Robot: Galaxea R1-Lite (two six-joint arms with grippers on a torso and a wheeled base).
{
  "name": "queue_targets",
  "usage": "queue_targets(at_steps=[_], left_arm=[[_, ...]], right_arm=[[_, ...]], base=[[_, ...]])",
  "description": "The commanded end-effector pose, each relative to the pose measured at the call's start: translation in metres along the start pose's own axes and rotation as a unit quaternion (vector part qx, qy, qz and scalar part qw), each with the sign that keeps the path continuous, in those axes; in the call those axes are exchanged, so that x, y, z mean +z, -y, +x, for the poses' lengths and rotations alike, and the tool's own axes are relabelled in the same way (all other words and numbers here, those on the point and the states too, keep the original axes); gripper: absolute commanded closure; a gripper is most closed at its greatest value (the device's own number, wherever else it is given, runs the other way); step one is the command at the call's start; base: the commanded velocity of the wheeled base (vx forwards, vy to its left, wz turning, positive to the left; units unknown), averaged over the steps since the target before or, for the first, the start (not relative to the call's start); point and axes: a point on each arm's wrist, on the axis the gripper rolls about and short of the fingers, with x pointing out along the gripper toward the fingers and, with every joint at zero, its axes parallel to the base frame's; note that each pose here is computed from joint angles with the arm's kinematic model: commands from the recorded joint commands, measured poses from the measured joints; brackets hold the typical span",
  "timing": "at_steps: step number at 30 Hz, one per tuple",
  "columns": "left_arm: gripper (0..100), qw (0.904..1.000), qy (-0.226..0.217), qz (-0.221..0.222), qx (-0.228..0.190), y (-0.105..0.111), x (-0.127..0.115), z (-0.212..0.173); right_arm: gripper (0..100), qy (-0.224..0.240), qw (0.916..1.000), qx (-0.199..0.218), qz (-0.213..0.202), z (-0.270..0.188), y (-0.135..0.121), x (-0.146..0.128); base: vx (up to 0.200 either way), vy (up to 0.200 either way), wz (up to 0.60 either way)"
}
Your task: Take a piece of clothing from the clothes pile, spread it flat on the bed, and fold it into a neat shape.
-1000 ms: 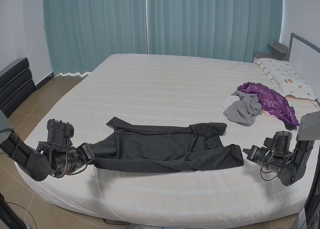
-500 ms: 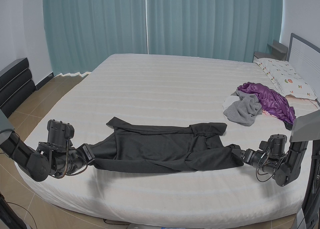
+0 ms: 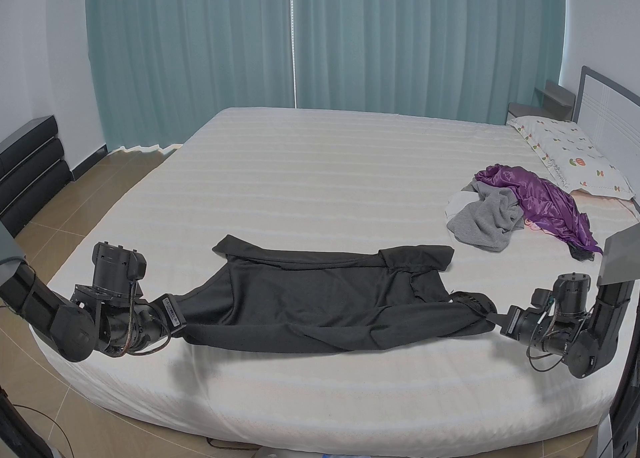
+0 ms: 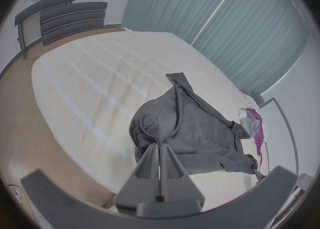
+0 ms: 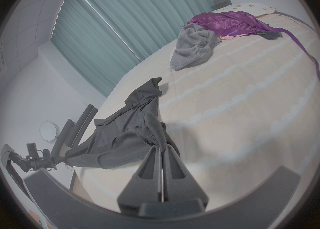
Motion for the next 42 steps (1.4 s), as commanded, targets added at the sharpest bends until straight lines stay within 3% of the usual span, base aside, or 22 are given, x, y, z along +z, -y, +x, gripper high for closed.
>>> queue_targets(at_steps=[1,5,16,25,26,30,35,42], left_arm=[[100,0.9998,-0.001,0.013,0.013,-0.006,0.004,-0.01],[100,0.9989,-0.014,0.038,0.026,-0.01,0.002,-0.021],[100,0.9914,-0.07,0.086,0.069,-0.023,-0.007,-0.03],[100,0.9844,-0.107,0.111,0.085,-0.03,-0.017,-0.027],[0,0.9836,-0.111,0.111,0.088,-0.031,-0.018,-0.025],[0,0.982,-0.122,0.112,0.091,-0.031,-0.02,-0.019],[0,0.9851,-0.11,0.101,0.086,-0.027,-0.011,-0.011],[0,0.9969,-0.063,0.012,0.047,-0.004,0.032,0.019]], right_arm=[[100,0.018,0.9997,0.014,0.008,-0.046,-0.005,0.006],[100,-0.005,0.9995,0.028,0.013,-0.068,-0.01,-0.006],[100,-0.027,0.9993,0.013,0.023,-0.089,-0.013,-0.013],[100,-0.109,0.9938,-0.018,0.011,-0.08,-0.001,-0.033],[0,-0.116,0.993,-0.019,0.011,-0.078,-0.001,-0.035],[0,-0.131,0.9912,-0.013,0.007,-0.067,-0.001,-0.038],[0,-0.094,0.9956,0.005,0.0,-0.049,-0.005,-0.018],[0,-0.061,0.9959,0.037,0.055,-0.027,-0.024,0.001]], base=[[0.0,0.0,0.0],[0.0,0.0,0.0],[0.0,0.0,0.0],[0.0,0.0,0.0],[0.0,0.0,0.0],[0.0,0.0,0.0],[0.0,0.0,0.0],[0.0,0.0,0.0]])
